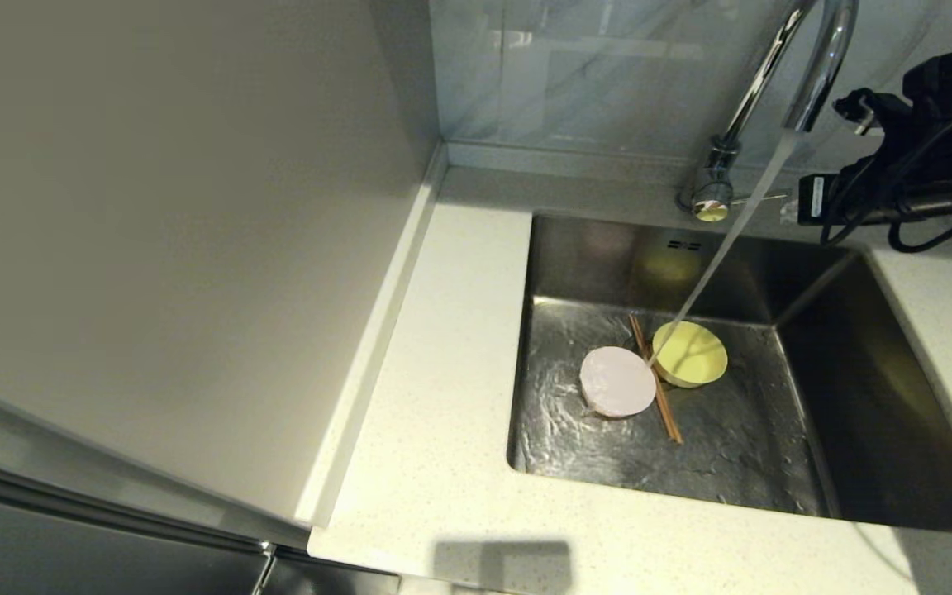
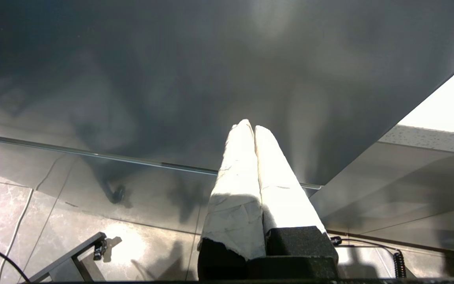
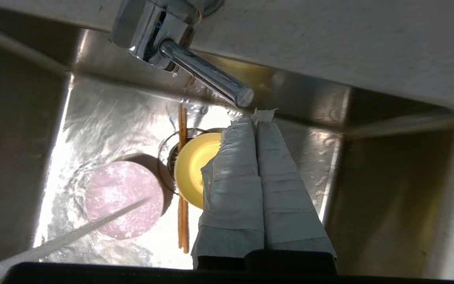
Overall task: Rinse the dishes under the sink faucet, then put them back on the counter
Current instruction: Turn off the faucet
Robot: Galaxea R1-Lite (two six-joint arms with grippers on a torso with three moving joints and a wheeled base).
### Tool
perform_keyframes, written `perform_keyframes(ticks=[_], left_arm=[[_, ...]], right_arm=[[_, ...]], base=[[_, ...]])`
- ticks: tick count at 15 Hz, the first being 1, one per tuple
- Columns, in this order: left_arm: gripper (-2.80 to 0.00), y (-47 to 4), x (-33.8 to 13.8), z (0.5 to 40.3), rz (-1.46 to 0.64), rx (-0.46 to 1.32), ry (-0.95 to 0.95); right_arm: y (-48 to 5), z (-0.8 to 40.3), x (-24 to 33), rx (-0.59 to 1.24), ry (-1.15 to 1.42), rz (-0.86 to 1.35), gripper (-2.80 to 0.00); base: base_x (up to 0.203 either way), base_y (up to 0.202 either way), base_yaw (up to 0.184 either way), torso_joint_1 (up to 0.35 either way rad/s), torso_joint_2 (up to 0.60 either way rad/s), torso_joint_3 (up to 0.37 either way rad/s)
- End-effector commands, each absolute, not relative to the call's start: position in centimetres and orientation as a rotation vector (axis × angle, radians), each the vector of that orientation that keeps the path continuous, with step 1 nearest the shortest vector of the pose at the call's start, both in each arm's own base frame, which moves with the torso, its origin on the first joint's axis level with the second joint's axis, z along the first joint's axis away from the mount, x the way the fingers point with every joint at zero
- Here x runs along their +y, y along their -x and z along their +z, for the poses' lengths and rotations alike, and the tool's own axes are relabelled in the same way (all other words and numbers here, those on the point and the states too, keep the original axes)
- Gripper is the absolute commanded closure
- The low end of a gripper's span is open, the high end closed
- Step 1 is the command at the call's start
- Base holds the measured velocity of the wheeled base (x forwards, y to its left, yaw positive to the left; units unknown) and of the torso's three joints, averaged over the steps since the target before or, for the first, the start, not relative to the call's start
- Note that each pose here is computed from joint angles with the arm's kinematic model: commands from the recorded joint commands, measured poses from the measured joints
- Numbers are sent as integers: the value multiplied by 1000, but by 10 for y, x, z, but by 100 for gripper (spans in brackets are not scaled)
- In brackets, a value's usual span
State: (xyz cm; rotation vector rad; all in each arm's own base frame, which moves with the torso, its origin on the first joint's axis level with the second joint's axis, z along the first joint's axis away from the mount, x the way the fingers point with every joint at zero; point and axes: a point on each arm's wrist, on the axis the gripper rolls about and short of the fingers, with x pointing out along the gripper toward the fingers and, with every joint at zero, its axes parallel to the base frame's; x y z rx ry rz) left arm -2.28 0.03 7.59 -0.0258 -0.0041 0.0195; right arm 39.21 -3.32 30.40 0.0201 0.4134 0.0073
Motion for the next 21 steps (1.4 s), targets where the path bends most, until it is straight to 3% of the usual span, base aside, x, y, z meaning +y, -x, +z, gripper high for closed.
perform_keyframes(ticks=[1,21], left_arm=[[0,23,0,76,20,-8,26],[0,23,0,76,20,-8,26]], right_arm=[[-397,297,-33,430,-45,34,0],[-432,287,-18,277,-189,-12,0]], base=[[0,0,0,0,0,0],[0,0,0,0,0,0]])
